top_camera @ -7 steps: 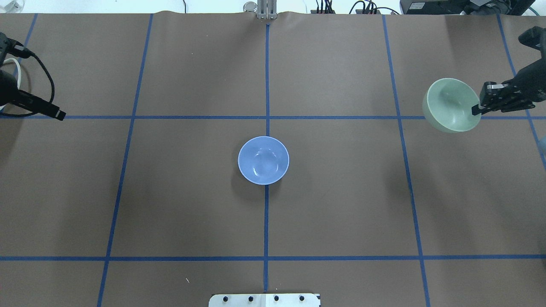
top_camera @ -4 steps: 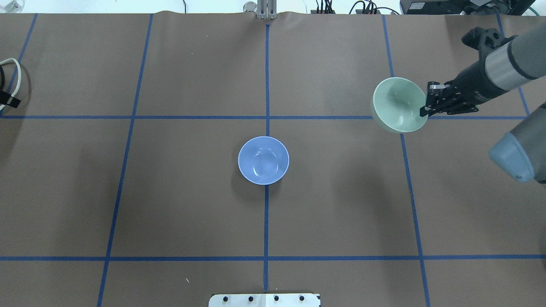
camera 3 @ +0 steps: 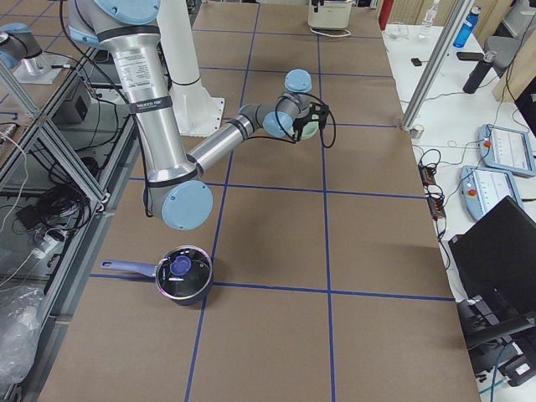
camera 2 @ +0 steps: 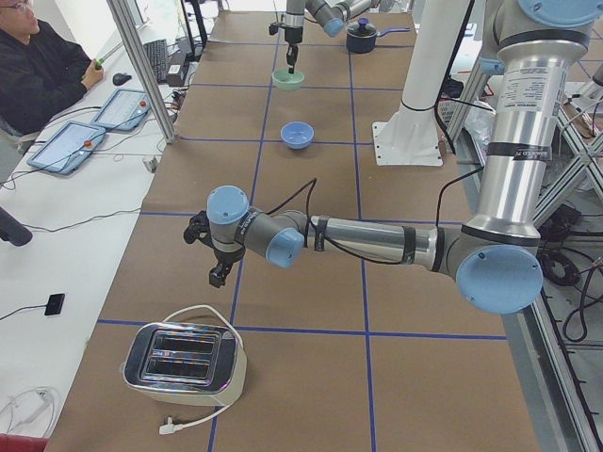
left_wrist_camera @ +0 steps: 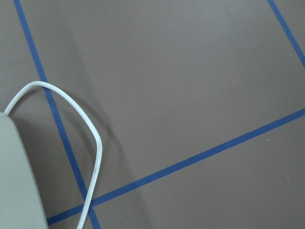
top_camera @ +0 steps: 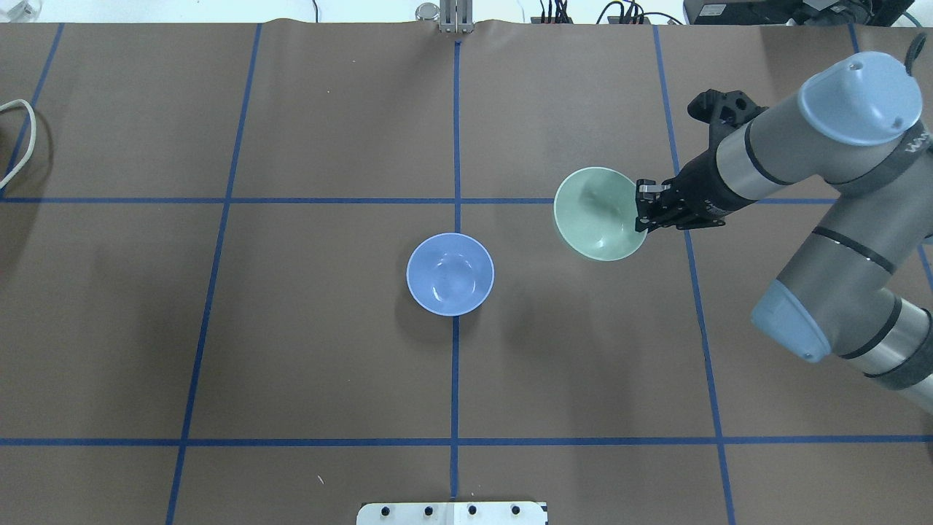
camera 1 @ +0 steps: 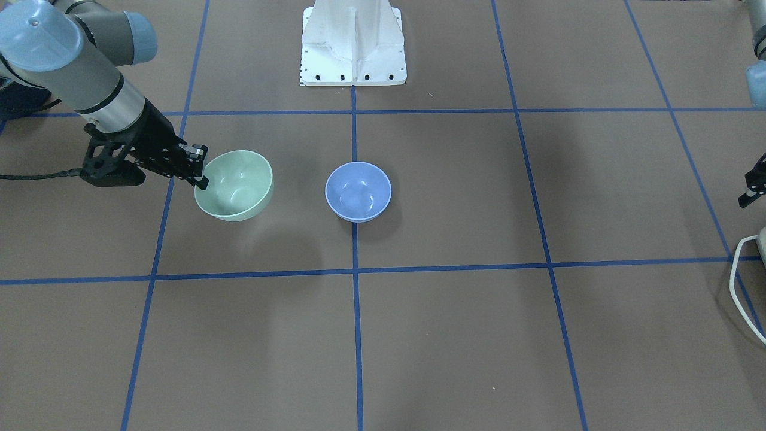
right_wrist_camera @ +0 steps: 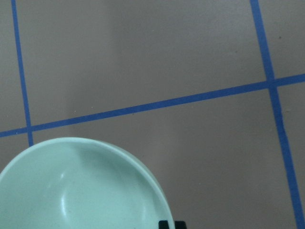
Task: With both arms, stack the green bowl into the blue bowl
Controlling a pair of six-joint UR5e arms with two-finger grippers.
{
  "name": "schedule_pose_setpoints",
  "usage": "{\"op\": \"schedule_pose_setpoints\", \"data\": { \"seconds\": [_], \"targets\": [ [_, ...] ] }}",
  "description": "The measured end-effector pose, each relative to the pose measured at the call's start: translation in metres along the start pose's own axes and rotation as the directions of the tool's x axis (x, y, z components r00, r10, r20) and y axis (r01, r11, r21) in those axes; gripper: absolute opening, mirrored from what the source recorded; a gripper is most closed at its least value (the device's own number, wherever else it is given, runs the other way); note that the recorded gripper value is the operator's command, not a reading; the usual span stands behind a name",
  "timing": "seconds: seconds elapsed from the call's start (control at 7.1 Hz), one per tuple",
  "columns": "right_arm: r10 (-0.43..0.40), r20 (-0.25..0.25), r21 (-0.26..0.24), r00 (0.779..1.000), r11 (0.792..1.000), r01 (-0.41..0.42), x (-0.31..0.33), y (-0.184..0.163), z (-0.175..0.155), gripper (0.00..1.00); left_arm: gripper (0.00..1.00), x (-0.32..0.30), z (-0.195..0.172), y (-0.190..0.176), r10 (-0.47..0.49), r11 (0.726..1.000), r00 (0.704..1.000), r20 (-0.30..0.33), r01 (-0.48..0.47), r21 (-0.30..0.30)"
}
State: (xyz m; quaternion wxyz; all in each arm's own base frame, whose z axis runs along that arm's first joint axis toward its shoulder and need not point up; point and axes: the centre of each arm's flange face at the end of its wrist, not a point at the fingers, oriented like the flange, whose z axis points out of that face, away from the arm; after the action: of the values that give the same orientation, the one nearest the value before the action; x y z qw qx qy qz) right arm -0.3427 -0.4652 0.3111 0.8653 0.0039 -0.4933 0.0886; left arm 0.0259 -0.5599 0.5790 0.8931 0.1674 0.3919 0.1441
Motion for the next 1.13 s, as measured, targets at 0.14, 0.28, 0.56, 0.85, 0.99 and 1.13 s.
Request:
{"op": "schedule_pose_setpoints", "data": {
  "seconds": [0.14,0.28,0.56,0.85,0.99,1.13],
  "targets": [
    [-0.008,-0.028,0.001,1.0,1.0,0.008,-0.026,0.015,0.008,0.0,0.97,-0.006,-0.001,0.003,0.0,1.0,1.0,0.004,0.0,0.001],
    [-0.013,-0.06,0.004,0.998,1.0,0.014,-0.055,0.032,0.012,0.0,0.97,-0.01,-0.003,0.005,-0.004,1.0,1.0,0.007,0.004,0.002],
    [-0.008,-0.085,0.006,0.996,1.0,0.009,-0.098,0.056,0.015,0.0,0.97,-0.023,-0.006,0.008,-0.027,1.0,1.0,0.015,0.027,0.003],
    [-0.012,-0.097,0.009,0.995,1.0,0.013,-0.12,0.073,0.024,0.0,0.97,-0.029,-0.006,0.008,-0.038,0.999,0.999,0.018,0.038,0.003],
    [-0.017,-0.1,0.008,0.995,1.0,0.018,-0.127,0.079,0.03,0.0,0.97,-0.032,-0.01,0.008,-0.042,0.999,0.999,0.019,0.042,0.009],
    [-0.018,-0.103,0.009,0.994,1.0,0.019,-0.136,0.082,0.036,0.0,0.97,-0.037,-0.016,0.009,-0.05,0.999,0.999,0.019,0.05,0.02]
  ]
}}
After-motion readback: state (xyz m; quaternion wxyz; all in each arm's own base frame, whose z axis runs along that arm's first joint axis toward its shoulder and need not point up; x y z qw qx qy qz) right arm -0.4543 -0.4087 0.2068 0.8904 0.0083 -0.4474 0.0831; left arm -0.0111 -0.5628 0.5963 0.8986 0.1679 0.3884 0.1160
